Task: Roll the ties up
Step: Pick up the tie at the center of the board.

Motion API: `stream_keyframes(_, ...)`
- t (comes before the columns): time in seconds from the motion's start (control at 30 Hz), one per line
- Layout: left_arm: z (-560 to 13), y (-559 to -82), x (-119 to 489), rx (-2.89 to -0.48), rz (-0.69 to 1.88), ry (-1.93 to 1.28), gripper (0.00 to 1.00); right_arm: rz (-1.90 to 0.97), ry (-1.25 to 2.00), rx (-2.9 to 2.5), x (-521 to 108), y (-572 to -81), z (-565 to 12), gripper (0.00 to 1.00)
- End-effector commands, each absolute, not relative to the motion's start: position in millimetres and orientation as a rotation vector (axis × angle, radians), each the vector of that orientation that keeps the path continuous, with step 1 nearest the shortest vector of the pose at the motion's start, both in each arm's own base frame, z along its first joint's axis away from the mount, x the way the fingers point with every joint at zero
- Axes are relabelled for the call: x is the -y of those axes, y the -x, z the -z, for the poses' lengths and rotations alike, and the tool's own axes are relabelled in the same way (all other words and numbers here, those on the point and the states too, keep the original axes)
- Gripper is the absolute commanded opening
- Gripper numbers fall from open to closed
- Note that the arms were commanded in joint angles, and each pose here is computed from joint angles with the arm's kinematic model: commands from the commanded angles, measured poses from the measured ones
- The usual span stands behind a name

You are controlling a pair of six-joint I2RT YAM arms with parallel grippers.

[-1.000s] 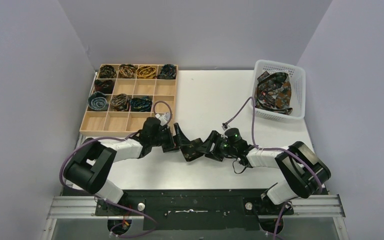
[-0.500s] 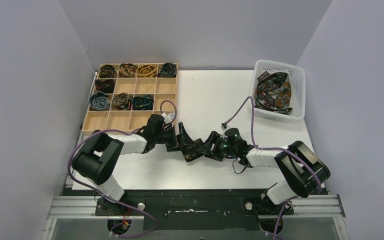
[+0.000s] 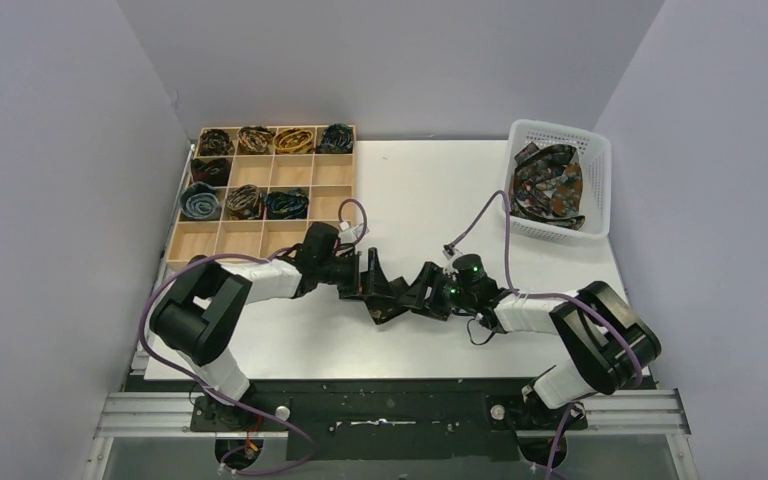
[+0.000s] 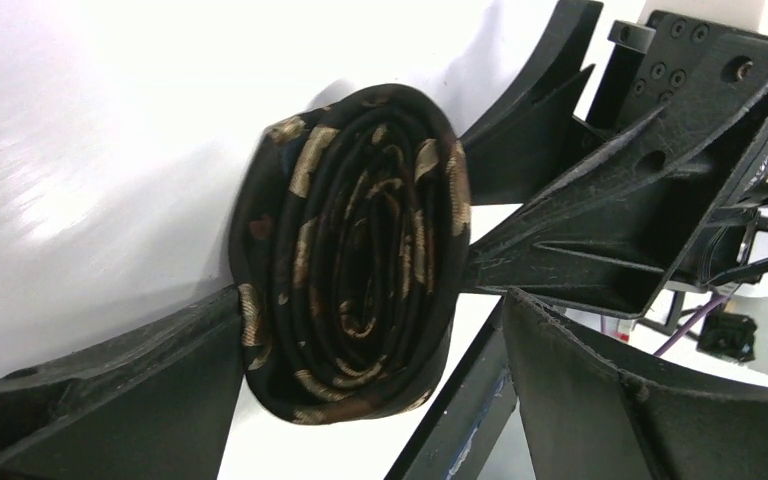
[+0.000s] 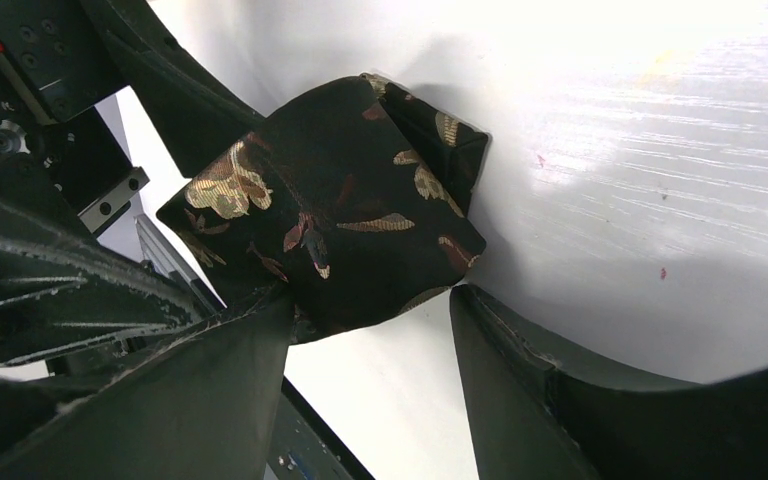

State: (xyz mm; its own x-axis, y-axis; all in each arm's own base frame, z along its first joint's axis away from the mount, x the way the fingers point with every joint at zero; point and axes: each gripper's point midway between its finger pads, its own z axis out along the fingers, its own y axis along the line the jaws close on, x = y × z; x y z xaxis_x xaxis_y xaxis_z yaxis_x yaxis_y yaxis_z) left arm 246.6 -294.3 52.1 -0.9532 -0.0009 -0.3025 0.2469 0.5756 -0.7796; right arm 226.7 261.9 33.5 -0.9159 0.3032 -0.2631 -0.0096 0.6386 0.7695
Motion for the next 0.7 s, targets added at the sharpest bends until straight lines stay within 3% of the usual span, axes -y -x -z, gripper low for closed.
stream_keyframes(0.0, -65.6, -245.7, 308.5, -2.490, 1.361, -0.355, 0.91, -1.070, -0.205, -2.573, -246.2, -218.0, -7.1, 0.60)
stream_keyframes(0.3, -59.0, -245.9, 315.5, -2.537, 1.338, -0.419, 0.90, -1.085, -0.181, -2.572, -241.6, -210.6, -1.8, 0.58)
stream_keyframes(0.67, -61.6, -244.1, 325.8, -2.526, 1.321, -0.434, 0.80, -1.141, -0.224, -2.563, -238.3, -204.4, 0.7, 0.52)
